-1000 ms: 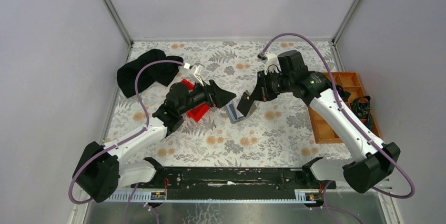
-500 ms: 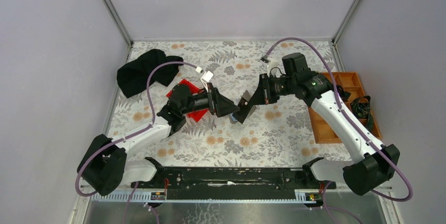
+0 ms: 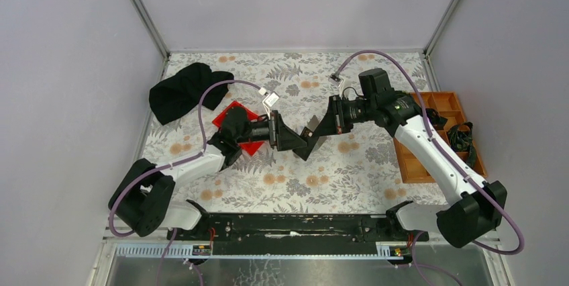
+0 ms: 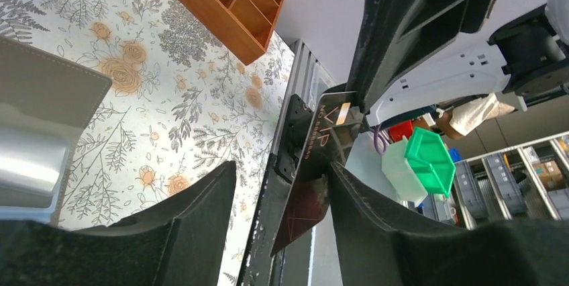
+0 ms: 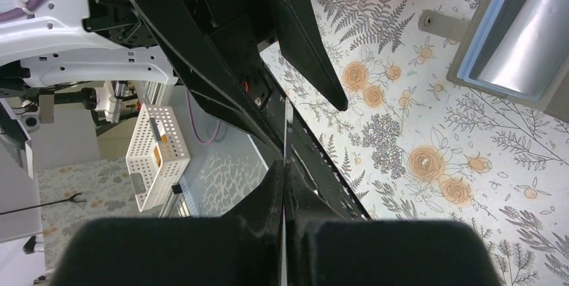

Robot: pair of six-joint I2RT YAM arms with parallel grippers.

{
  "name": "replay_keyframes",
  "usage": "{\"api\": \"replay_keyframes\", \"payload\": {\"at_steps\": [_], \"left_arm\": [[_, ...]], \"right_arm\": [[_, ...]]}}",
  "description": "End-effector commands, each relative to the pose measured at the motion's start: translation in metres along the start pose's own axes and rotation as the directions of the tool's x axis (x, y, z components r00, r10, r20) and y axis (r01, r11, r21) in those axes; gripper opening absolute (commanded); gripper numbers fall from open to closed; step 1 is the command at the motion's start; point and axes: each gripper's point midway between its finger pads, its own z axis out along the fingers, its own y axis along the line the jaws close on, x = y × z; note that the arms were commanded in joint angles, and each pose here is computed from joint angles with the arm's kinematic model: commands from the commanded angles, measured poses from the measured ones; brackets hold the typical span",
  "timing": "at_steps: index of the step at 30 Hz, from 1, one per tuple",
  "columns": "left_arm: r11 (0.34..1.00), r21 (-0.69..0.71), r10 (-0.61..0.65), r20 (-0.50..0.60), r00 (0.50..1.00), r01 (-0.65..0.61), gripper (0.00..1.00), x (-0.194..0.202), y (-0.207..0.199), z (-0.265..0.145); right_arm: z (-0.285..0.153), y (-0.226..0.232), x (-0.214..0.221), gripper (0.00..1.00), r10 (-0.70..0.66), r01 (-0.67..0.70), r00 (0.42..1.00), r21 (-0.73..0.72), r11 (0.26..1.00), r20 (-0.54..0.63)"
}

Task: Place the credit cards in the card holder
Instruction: Pick up the credit card from the storage box.

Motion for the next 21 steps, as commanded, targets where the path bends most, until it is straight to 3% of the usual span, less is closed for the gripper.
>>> {"api": "replay_keyframes", "payload": {"at_steps": [1, 4, 7, 9, 17, 19, 21], "left_arm": [[0.996, 0.079, 0.038, 0.019, 0.999, -0.039, 0.56, -0.009, -0.012, -0.004], [0.995, 0.093, 0.03, 0.028, 0.999, -0.032, 0.41, -0.01, -0.012, -0.005], [0.995, 0.097, 0.012, 0.028, 1.0, -0.015, 0.13, -0.009, -0.01, -0.006], [0.996, 0.092, 0.004, 0.029, 1.0, -0.007, 0.0, -0.007, -0.007, -0.006], [0.999, 0.036, -0.033, 0.101, 0.994, 0.029, 0.0, -0.005, 0.009, -0.009], [0.999, 0.022, -0.039, 0.119, 0.992, 0.036, 0.0, -0.005, 0.012, -0.01], [0.999, -0.008, -0.045, 0.143, 0.989, 0.047, 0.0, -0.006, 0.017, -0.012]], "right_arm": [[0.001, 0.007, -0.005, 0.0, -0.002, 0.002, 1.0, -0.053, 0.999, 0.001], [0.004, 0.003, -0.005, 0.0, 0.005, -0.006, 1.0, -0.048, 0.999, -0.007], [0.007, -0.001, -0.004, 0.0, 0.014, -0.015, 1.0, -0.042, 0.999, -0.016], [0.008, -0.002, -0.006, 0.0, 0.013, -0.014, 1.0, -0.038, 0.999, -0.013], [0.012, -0.007, -0.016, 0.03, 0.013, -0.014, 1.0, -0.019, 1.0, -0.013], [0.014, -0.01, -0.017, 0.11, 0.017, -0.017, 1.0, -0.012, 1.0, -0.012], [0.015, -0.015, -0.021, 0.25, 0.02, -0.02, 1.0, 0.01, 1.0, 0.003]]}}
